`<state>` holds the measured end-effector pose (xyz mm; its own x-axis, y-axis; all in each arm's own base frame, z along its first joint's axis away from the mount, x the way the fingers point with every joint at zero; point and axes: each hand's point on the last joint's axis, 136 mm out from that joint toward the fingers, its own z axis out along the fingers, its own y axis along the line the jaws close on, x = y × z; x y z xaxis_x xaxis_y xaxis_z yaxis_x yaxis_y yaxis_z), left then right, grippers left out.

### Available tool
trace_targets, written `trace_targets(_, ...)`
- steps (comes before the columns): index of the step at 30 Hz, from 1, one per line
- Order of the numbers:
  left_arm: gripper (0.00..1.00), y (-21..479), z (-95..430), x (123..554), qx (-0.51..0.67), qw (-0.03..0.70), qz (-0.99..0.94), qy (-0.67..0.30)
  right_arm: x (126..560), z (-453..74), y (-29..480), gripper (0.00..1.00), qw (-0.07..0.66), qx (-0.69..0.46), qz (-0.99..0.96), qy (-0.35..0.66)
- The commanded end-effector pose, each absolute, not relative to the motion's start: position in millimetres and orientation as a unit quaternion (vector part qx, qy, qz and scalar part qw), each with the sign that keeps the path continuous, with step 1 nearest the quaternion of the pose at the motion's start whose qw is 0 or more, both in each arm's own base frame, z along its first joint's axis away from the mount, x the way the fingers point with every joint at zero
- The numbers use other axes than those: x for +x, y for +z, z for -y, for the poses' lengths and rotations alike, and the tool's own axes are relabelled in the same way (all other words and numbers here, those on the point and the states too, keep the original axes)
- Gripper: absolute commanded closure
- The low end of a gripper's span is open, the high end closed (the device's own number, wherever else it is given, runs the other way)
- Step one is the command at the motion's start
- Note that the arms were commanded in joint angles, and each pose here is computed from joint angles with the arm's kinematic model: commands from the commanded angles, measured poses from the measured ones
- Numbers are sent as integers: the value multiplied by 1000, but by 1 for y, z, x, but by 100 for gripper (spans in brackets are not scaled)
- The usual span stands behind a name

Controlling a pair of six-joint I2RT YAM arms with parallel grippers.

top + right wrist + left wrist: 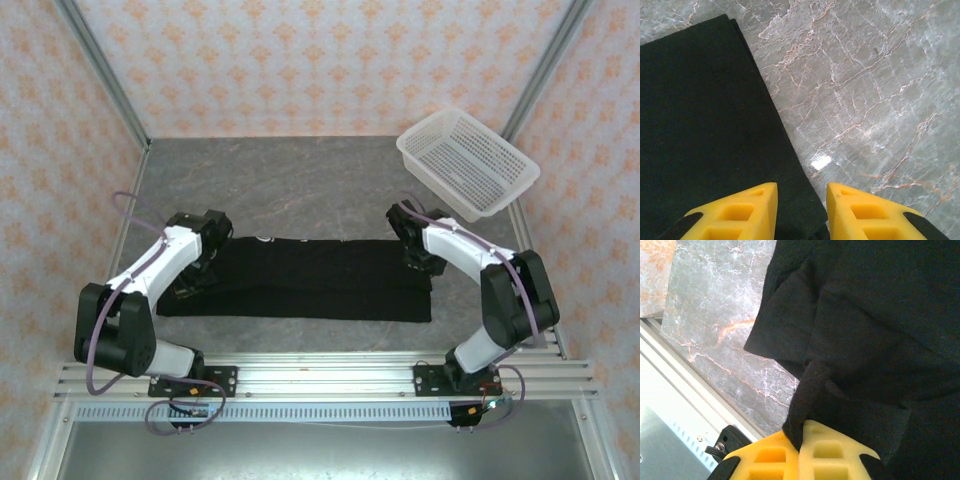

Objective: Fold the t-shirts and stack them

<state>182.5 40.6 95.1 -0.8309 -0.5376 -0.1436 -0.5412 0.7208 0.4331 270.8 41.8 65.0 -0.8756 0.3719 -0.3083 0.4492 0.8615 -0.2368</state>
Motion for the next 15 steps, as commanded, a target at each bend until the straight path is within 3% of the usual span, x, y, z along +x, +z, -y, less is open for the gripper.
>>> trace_targets(1,100,93,-44,181,-295,9,-922,251,270,-50,68,68,124,242,-954,-126)
trace_targets(15,100,80,-43,181,-293,0,-920,261,275,-65,50,71,101,239,-960,-101)
